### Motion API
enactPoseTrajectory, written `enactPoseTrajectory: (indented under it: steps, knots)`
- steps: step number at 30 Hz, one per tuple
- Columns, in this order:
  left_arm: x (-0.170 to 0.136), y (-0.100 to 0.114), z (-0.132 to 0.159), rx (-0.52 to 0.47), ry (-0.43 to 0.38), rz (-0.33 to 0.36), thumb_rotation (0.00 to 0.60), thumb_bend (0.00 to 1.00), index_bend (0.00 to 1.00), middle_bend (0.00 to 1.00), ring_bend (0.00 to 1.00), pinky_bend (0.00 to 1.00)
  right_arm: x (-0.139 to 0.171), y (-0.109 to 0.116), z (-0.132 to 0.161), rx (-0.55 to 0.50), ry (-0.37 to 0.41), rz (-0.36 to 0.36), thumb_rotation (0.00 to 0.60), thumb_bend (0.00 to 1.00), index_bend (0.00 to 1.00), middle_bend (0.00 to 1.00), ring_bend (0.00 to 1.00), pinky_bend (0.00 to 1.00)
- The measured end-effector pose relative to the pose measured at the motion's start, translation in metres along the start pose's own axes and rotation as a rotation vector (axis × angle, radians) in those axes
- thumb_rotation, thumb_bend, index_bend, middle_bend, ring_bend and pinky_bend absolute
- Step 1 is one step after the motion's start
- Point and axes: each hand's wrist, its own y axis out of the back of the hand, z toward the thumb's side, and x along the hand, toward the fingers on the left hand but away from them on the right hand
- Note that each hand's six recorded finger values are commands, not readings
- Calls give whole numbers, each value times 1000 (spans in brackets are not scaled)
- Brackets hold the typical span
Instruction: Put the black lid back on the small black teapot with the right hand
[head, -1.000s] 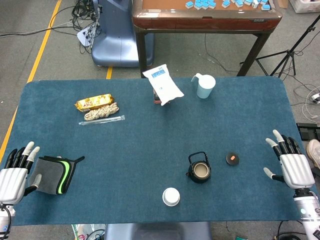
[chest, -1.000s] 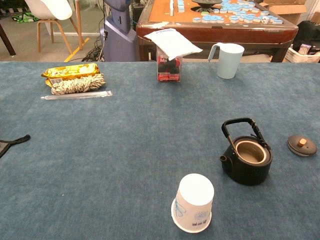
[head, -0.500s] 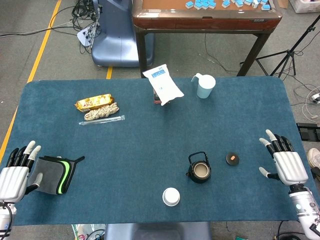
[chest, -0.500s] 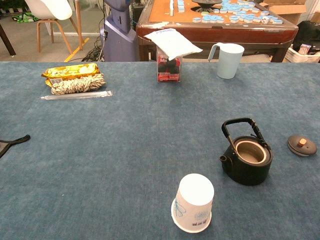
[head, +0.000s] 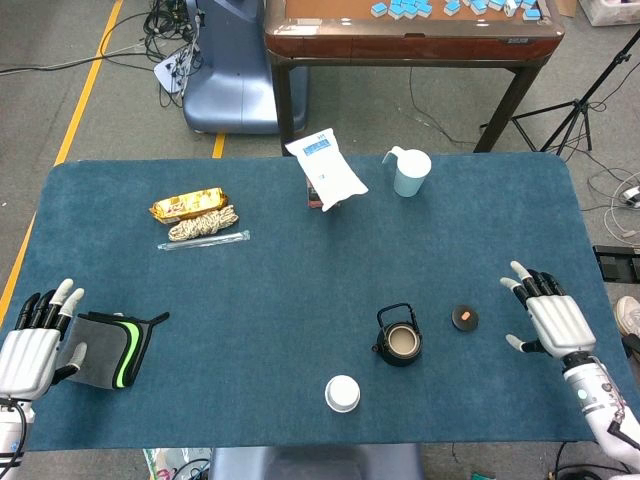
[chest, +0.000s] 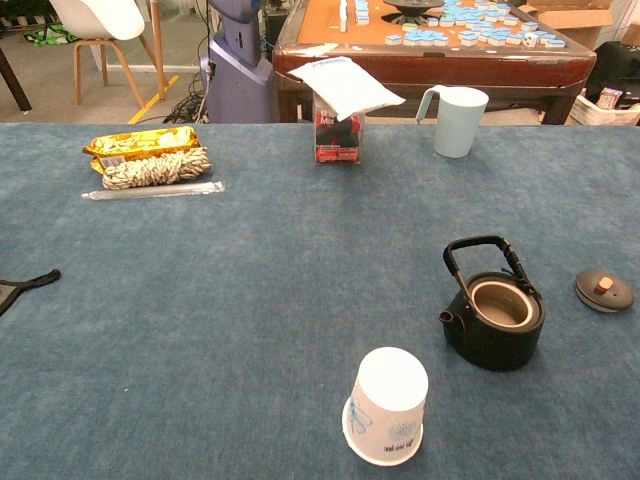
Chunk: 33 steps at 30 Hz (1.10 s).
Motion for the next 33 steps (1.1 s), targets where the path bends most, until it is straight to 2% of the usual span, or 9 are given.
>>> enactPoseTrajectory:
  steps: [8, 22, 33]
  knots:
    - [0, -3, -4, -6, 3, -5, 600, 386, 0, 0, 0, 0, -19, 2, 7, 32, -6, 72, 600, 207, 156, 0, 0, 0]
    - [4, -5, -9, -12, 4, -14, 600, 386, 0, 0, 0, 0, -39, -21, 30, 111, 18, 133, 600, 207, 169, 0, 0, 0]
    - [4, -6, -10, -11, 7, -18, 600, 386, 0, 0, 0, 0, -46, -37, 30, 126, 10, 166, 600, 207, 184, 0, 0, 0]
